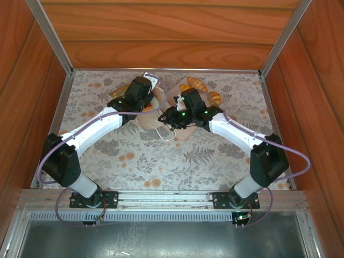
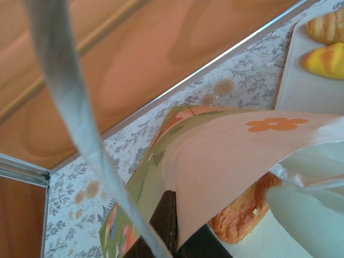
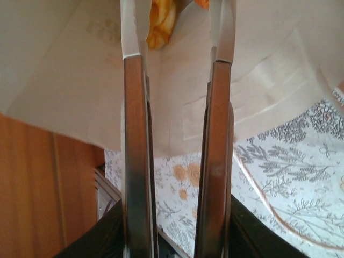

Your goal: Take the fake bread out of the paper bag

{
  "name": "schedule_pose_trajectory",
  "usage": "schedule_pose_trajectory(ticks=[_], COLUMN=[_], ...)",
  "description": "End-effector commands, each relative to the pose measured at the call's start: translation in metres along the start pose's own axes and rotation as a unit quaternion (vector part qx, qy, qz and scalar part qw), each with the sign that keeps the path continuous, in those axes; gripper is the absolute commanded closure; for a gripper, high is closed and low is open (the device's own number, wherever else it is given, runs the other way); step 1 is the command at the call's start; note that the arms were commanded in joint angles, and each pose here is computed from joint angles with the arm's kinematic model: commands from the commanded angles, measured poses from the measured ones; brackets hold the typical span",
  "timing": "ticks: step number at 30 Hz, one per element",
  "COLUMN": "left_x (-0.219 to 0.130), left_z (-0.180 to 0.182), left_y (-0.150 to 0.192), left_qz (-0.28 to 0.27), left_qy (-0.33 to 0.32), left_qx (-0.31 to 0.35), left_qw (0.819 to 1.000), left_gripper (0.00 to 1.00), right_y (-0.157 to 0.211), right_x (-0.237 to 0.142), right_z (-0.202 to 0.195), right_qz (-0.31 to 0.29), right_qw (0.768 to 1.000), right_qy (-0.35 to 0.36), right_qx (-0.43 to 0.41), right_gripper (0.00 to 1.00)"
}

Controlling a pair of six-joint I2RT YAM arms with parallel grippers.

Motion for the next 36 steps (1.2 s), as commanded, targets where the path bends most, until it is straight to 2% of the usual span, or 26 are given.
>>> schedule_pose_trajectory(ticks=[1,21,36], left_x=[-0.011,-0.007,-0.005], left_z=[0.002,-0.003,-0.005], left_y=[-0.004,0.000,-0.001], left_qz=[-0.011,-0.005,-0.004], left_qy=[0.005,0.015,0.020], left_qx=[-0.014,-0.013,-0.015], left_qw=[1.000,1.000,1.000], left_gripper=[1.00,1.00,1.00], right_y=[-0.027,-0.062,-0.067], right_x=[-0.001,0.028,0.041], right_z=[0.015,0.004,-0.005], right_qz=[-0.036,-0.044,-0.032], right_qw=[0.999,0.999,0.999], right_qy=[-0.027,-0.024,-0.007], right_qx=[-0.010,0.005,0.013], right_gripper=[0.57,0.54,0.55])
Point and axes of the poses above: each hand's point on the last joint's axis, 136 mm out from that joint toward the fingers, its own x axis out along the fingers, its own z axis along the line the jaws close on, y = z × x, the point moved 3 cm from there along -x, back along the fingers, and after that the axes turned 11 degrees about -x, right-handed, at the moved point
